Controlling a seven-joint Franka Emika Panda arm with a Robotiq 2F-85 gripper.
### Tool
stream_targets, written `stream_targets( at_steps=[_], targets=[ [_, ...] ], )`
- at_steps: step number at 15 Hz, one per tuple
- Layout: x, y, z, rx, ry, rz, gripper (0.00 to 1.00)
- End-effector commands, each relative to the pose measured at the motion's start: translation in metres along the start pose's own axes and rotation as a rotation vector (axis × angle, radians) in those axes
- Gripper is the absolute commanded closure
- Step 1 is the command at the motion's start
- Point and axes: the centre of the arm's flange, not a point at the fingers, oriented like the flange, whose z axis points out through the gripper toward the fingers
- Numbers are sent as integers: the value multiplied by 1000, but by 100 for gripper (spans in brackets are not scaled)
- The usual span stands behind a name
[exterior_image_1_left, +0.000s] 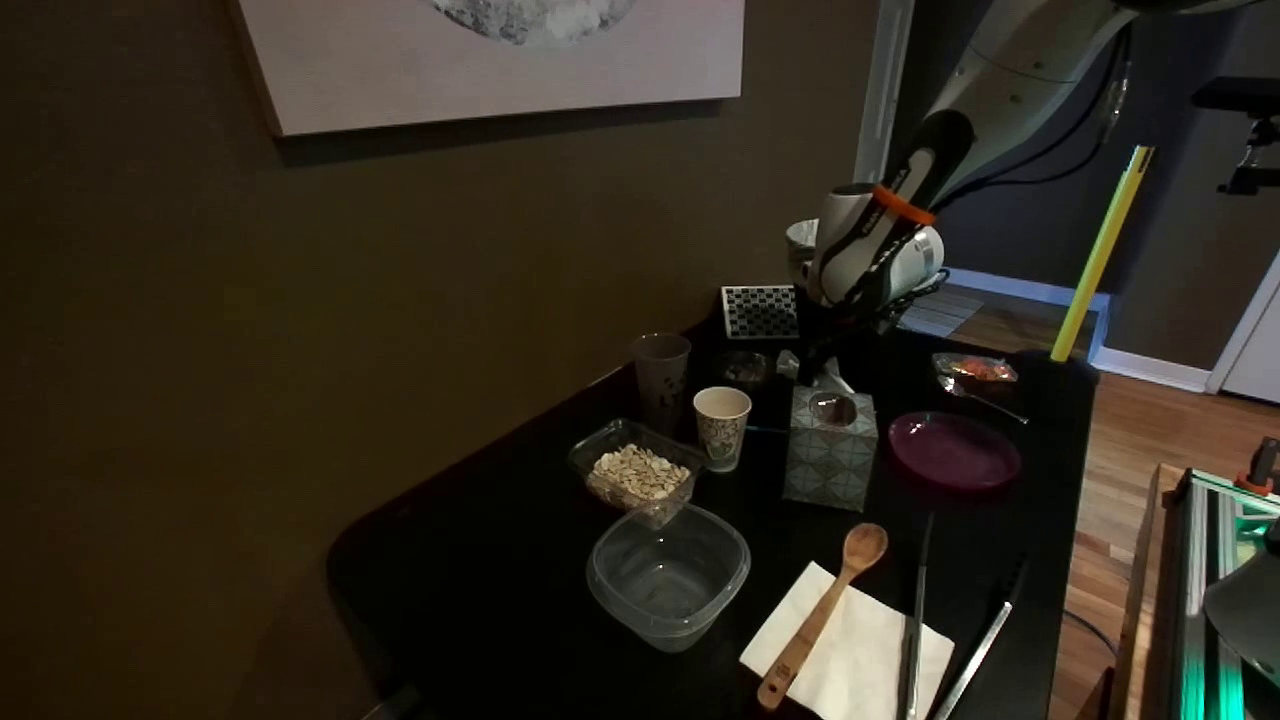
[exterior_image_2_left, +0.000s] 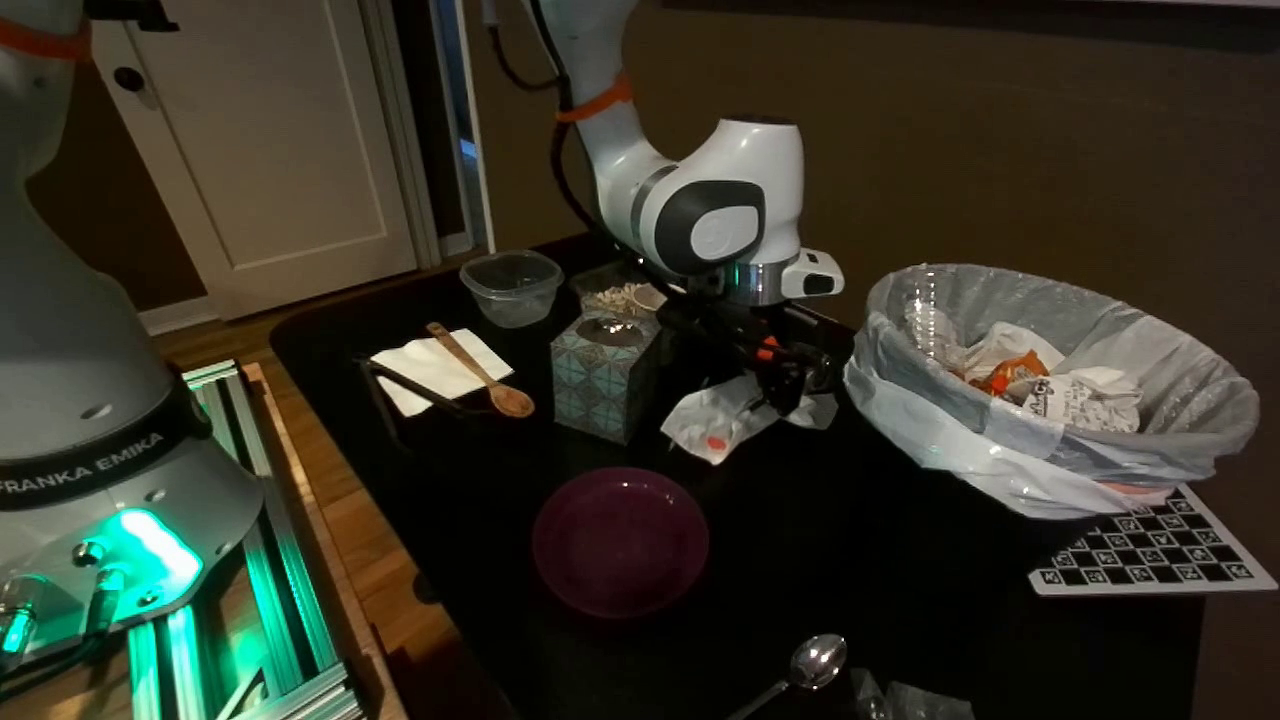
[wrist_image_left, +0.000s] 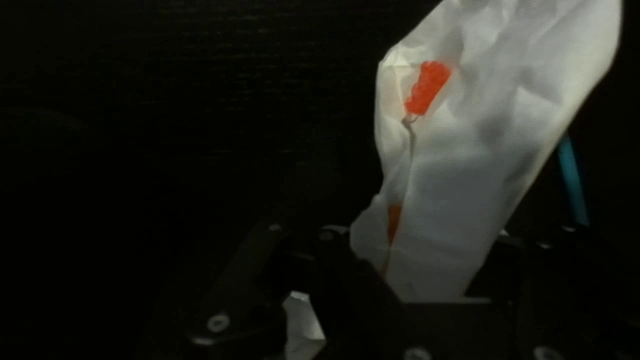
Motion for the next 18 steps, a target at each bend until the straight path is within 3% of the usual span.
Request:
stream_targets(
  at_steps=[1,9,14,18],
  targets=[
    [-1,-6,-22,-19,-44,2,100],
    [0,-31,-80,-11,-110,-44,100],
    [1,-51,-132,-32,-143,-57,100],
    [2,-48,-180,-60,-158,-38,100]
  ],
)
